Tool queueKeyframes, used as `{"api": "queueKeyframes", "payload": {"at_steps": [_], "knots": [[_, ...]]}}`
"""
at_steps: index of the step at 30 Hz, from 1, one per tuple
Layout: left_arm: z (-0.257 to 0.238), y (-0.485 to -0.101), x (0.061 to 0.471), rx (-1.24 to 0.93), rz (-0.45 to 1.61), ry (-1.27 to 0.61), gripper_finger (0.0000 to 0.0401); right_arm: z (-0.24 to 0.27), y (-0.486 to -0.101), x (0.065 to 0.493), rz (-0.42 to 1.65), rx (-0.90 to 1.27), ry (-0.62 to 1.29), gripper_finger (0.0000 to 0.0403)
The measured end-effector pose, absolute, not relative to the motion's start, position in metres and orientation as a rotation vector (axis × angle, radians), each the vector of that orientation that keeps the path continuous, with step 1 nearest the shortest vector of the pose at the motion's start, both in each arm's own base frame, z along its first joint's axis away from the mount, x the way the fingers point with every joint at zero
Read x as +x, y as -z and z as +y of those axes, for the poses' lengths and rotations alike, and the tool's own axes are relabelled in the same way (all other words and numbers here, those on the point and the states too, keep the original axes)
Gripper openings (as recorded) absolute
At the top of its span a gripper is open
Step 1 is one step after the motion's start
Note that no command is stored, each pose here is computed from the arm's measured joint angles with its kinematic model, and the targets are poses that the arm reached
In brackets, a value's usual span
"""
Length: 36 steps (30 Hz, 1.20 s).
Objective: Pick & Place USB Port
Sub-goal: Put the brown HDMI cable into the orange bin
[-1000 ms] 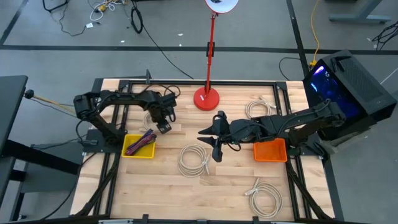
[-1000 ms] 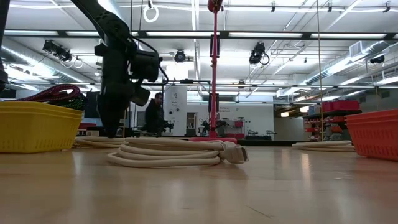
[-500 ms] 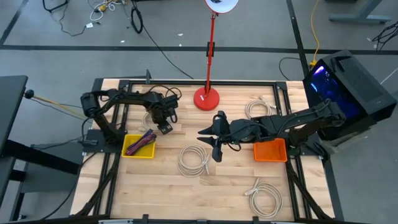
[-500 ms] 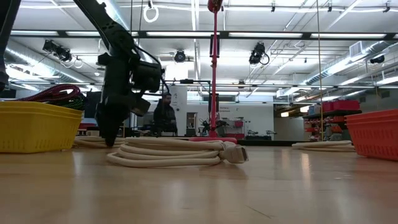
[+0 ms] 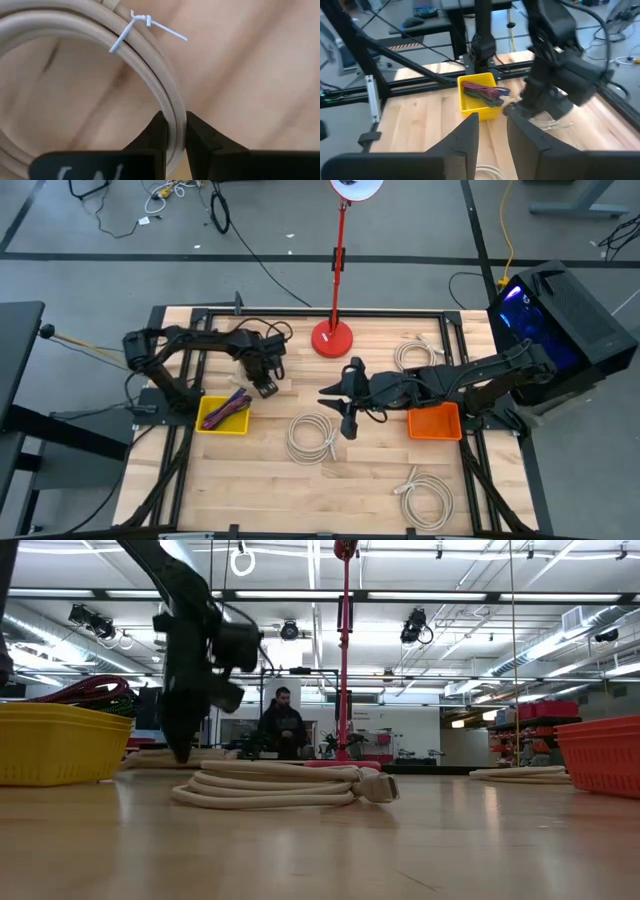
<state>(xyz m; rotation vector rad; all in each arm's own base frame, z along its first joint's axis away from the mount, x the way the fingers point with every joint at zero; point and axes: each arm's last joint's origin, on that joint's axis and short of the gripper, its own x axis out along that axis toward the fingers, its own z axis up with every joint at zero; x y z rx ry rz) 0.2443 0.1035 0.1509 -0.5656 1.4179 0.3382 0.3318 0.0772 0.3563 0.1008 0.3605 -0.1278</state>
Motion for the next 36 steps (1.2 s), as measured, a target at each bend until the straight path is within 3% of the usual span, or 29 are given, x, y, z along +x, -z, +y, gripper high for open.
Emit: {"api": "queueKeyframes", "payload": {"at_steps": [4,13,18,25,36], "knots": [[0.102,-0.187,0.249,-0.534,1.291,-0.357,0.0042,0.068,-0.355,0.333,0.372,0.092,0.193,0.0105],[0.092,-0.338,0.237,-0.441,0.695,-0.370,0.0042,0.041,-0.352,0.336,0.405,0.142,0.232,0.0105],[0.065,-0.391,0.219,-0.355,0.487,-0.359,0.0042,0.026,-0.353,0.339,0.380,0.200,0.250,0.0105],[0.025,-0.396,0.218,-0.265,0.468,-0.375,0.0042,-0.003,-0.364,0.345,0.274,0.312,0.173,0.0105],[-0.010,-0.379,0.254,-0.104,0.478,-0.451,0.0042,-0.030,-0.378,0.350,0.122,0.389,0.061,0.0105]]}}
